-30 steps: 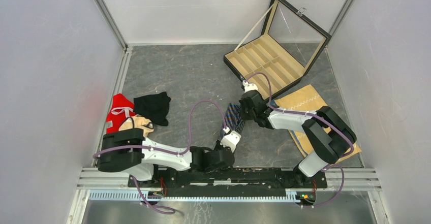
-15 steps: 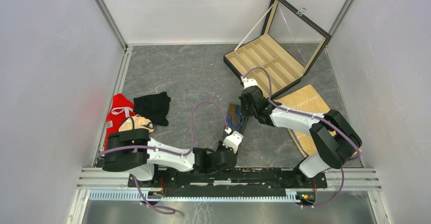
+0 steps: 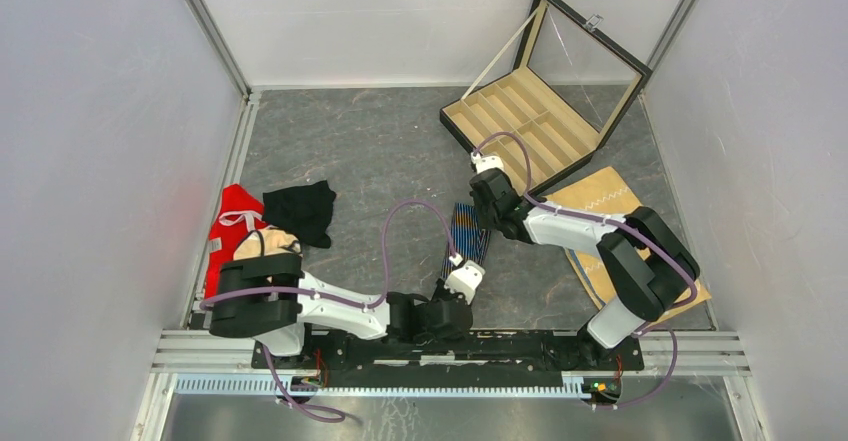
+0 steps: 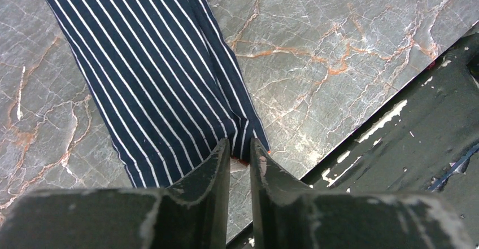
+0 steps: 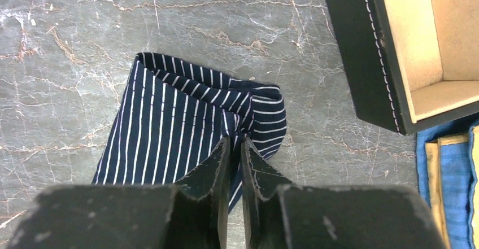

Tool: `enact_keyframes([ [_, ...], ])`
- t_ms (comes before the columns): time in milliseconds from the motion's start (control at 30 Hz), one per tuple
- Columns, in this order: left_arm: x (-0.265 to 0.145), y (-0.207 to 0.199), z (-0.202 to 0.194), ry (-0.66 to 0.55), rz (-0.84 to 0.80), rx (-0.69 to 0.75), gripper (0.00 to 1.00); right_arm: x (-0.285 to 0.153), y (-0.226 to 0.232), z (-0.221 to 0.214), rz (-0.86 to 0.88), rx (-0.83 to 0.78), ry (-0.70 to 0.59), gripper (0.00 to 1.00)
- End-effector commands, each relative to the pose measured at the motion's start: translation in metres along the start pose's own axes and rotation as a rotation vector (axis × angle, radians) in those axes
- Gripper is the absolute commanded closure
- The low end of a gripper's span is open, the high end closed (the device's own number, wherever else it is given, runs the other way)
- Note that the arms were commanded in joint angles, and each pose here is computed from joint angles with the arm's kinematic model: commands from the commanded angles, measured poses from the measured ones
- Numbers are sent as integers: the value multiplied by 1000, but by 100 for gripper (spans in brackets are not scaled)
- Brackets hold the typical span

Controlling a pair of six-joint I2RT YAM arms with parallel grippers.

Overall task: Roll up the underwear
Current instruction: Fold the underwear at the center of the board.

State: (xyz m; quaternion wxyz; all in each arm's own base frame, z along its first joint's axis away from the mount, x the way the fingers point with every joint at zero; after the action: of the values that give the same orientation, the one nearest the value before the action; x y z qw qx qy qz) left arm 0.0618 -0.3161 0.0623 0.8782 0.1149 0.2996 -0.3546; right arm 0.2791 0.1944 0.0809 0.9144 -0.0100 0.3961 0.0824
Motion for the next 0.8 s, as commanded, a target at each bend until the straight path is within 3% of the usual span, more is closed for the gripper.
enact_keyframes([
  [0,-4,9,-49,217,27,68,72,-9,2,22,21,14,-78,83],
  [367,-10,1,-26,186,25,39,49,-47,-5,35,69,53,-171,59],
  [767,-38,-13,37,54,-53,-21,34,-84,-9,16,218,147,-215,56],
])
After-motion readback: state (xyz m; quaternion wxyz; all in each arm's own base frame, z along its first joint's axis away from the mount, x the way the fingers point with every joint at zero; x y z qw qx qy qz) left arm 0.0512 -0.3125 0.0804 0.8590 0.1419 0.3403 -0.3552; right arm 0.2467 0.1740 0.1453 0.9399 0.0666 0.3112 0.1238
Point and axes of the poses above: each gripper's point midway between its finger pads, its own x axis out along the fingers, its own y axis along the line the jaws close on, z = x × y, the point moved 6 cm from there along -x, back along the fingers, and after that the axes turned 6 degrees about x, right-handed, at the moved point
